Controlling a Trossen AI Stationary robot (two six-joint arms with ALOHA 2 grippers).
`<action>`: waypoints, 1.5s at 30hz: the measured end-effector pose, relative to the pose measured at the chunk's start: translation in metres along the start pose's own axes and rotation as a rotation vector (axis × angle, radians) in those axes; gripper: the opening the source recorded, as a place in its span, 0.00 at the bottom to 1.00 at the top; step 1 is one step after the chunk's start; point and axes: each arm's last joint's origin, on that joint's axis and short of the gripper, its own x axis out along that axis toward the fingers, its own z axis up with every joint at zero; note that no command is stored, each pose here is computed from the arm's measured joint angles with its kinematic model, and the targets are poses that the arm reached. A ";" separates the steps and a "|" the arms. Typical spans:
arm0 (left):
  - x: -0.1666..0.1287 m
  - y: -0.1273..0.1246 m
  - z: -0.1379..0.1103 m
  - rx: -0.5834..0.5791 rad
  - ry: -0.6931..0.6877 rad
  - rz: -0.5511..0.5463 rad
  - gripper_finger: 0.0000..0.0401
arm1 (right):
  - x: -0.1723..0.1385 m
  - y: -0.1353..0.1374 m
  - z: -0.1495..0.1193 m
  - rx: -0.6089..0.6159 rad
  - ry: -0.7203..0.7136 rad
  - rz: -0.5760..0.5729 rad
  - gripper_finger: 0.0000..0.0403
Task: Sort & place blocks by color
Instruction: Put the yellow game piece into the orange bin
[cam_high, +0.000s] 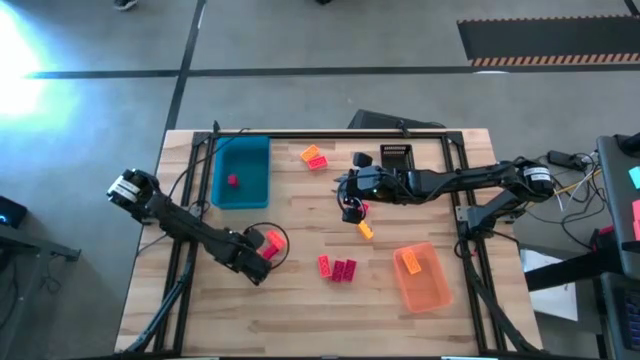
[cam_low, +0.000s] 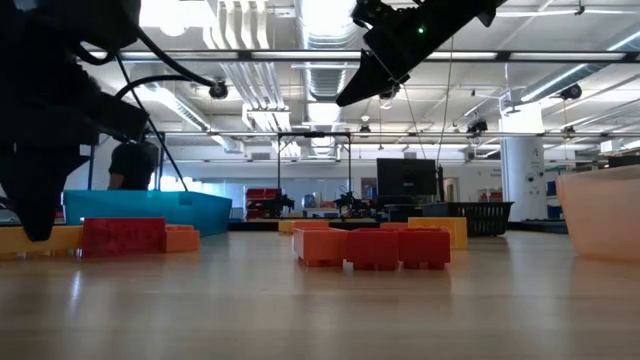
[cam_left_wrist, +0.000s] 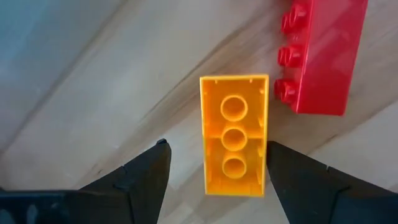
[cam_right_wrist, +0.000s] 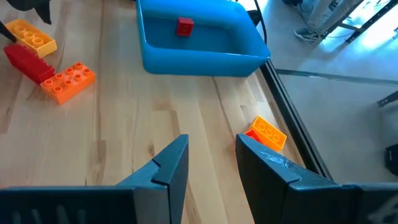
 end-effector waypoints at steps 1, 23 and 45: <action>0.000 0.000 0.000 0.000 -0.011 0.003 0.61 | 0.000 0.000 0.000 0.001 0.000 0.000 0.31; 0.013 0.003 -0.002 -0.005 -0.031 -0.022 0.59 | 0.000 0.000 0.000 0.003 0.000 0.000 0.31; 0.002 0.004 -0.001 0.006 -0.027 -0.021 0.31 | 0.000 0.000 0.000 0.001 0.004 0.005 0.31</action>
